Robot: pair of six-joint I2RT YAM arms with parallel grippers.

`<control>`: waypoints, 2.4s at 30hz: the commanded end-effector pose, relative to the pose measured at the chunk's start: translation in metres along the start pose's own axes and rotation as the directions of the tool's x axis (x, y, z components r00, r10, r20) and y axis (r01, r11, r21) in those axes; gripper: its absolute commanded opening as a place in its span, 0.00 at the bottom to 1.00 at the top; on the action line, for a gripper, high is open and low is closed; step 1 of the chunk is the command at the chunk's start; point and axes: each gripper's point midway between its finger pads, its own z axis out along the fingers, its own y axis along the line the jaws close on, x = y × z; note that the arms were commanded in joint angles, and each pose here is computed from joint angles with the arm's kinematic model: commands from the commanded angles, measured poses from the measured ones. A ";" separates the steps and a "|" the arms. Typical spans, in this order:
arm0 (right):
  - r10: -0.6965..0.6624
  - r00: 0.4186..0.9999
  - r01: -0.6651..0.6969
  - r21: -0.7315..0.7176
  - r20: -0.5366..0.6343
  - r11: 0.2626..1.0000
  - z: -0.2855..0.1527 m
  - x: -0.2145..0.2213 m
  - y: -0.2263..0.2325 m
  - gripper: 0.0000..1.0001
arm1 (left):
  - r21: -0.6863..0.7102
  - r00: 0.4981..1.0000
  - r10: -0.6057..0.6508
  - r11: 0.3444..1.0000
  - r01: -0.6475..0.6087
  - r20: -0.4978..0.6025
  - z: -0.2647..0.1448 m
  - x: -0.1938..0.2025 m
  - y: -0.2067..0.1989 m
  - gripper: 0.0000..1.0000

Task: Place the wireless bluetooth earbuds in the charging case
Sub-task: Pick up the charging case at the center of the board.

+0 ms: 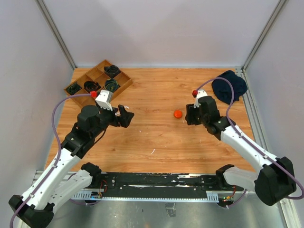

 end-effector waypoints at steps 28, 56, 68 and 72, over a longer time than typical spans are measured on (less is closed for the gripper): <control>-0.212 0.714 0.522 -0.305 0.668 0.797 -0.055 -0.056 0.173 0.44 | 0.406 0.976 -0.184 0.888 0.216 -0.116 0.067 0.019 -0.109 0.86; -0.250 0.684 0.580 -0.302 0.686 0.757 -0.057 -0.053 0.192 0.44 | 0.439 0.979 -0.101 0.882 0.169 -0.175 0.081 0.045 -0.139 0.50; -0.263 0.682 0.599 -0.316 0.683 0.735 -0.063 -0.054 0.194 0.54 | 0.400 0.990 -0.016 0.914 0.072 -0.141 0.078 0.042 -0.129 0.32; -0.277 0.675 0.625 -0.331 0.684 0.707 -0.071 -0.054 0.194 0.61 | 0.387 0.989 0.032 0.922 0.027 -0.145 0.075 0.042 -0.123 0.31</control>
